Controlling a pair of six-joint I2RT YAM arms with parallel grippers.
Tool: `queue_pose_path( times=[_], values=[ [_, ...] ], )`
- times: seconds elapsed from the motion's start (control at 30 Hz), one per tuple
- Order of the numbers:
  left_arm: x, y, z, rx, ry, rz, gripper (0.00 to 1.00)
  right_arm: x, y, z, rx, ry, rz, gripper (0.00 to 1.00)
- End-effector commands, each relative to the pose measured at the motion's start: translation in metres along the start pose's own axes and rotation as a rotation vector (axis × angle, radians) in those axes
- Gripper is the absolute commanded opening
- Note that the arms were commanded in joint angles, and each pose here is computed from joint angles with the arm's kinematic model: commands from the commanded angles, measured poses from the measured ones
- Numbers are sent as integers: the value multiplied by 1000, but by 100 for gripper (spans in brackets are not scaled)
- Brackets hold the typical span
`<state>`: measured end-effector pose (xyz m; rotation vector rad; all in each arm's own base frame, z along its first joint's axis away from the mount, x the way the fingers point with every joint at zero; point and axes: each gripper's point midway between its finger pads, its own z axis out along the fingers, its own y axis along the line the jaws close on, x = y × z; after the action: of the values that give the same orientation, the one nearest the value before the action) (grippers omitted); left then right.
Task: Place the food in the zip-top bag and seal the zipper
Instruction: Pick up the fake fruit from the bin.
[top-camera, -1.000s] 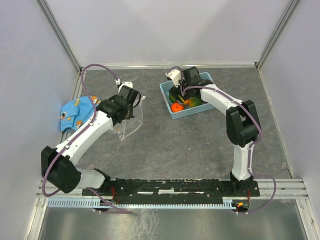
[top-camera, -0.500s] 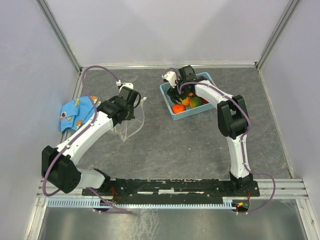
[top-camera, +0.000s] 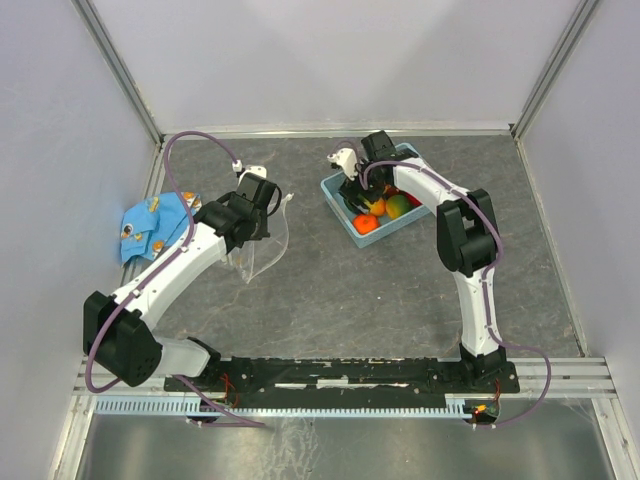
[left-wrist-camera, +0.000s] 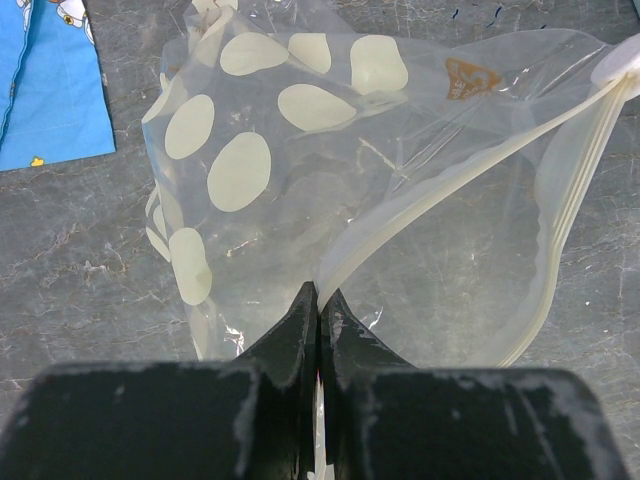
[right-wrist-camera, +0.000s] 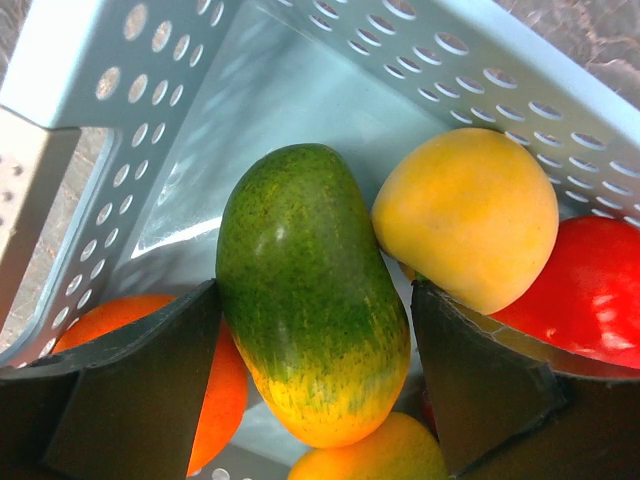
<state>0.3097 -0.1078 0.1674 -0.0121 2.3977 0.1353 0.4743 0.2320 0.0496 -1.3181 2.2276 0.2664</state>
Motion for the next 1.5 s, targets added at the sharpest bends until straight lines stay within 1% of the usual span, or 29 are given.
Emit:
queue_pose_path(
  times=[0.0, 0.1, 0.2, 0.3, 0.5, 0.7, 0.9, 1.17, 1.27, 1.33, 1.47],
  values=[
    [-10, -2, -2, 17, -37, -5, 3, 11, 20, -17, -61, 34, 25, 82],
    [-10, -2, -2, 22, -35, -4, 3, -2, 15, -30, -22, -10, 45, 78],
    [-10, -3, -2, 26, -35, -4, 3, -9, 14, -40, -7, -28, 69, 78],
    [-10, -3, -3, 29, -38, -3, 3, -11, 14, -45, 12, -41, 95, 82],
    [-10, -3, -4, 32, -40, -7, 3, -4, 4, -53, 76, -33, 163, 85],
    [-11, -3, -5, 38, -43, -6, 3, 9, 6, -39, 53, -10, 209, 88],
    [-10, -4, -5, 40, -41, -4, 3, 25, 5, -24, 38, 11, 246, 87],
    [-10, -4, -4, 41, -37, 0, 3, 31, 12, -11, -20, 12, 257, 86],
    [-9, -4, -4, 40, -35, 1, 3, 30, 11, -14, -16, 6, 271, 81],
    [-9, -4, -4, 41, -34, 2, 3, 26, 10, -19, -12, -11, 276, 77],
    [-10, -4, -5, 45, -37, 0, 3, 13, 11, -37, -14, -56, 283, 61]
  ],
)
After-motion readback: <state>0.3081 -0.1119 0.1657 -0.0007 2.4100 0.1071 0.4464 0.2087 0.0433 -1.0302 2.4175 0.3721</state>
